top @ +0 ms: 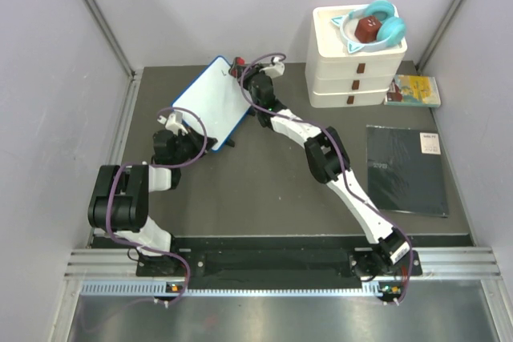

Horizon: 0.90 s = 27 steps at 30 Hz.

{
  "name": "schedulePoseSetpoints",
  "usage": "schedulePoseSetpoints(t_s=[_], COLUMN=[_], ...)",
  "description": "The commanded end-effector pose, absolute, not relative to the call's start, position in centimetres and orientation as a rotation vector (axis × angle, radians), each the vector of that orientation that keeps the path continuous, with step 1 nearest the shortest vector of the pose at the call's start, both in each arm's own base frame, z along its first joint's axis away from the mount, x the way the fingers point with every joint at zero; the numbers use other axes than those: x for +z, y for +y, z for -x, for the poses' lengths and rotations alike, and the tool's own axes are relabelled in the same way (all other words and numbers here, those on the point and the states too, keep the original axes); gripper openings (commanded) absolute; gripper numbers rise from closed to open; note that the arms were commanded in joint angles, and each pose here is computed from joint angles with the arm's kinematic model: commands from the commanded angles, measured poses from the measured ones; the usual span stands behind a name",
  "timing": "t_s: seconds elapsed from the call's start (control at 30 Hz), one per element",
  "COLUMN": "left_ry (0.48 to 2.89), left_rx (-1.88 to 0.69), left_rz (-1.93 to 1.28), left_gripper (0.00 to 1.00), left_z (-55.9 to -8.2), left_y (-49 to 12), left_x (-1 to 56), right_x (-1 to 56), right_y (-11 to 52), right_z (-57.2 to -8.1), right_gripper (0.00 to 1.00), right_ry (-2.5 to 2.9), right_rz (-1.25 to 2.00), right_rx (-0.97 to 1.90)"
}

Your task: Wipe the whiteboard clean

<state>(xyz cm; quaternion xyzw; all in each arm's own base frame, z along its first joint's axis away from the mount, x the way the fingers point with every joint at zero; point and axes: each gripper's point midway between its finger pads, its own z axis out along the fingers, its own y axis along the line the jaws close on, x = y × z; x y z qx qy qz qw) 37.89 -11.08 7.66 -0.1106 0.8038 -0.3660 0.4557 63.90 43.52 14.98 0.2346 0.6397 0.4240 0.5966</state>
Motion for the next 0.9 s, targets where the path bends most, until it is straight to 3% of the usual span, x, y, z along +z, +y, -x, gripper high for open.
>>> schedulePoseSetpoints(t_s=[0.0, 0.47, 0.87], left_ry=[2.361, 2.372, 2.374], left_rx=[-0.958, -0.951, -0.949], left_rz=[0.271, 0.254, 0.246], left_gripper=[0.0, 0.0, 0.0], left_z=[-30.3, -30.2, -30.2], left_y=[-13.1, -13.4, -13.4], left_x=[0.0, 0.0, -0.1], right_x=[16.0, 23.7, 23.9], right_y=[45.5, 47.8, 46.3], right_z=[-63.0, -60.1, -60.6], right_gripper=[0.0, 0.0, 0.0], right_ry=[1.465, 1.333, 1.185], right_rz=[-0.53, -0.457, -0.558], right_rx=[1.044, 1.117, 1.138])
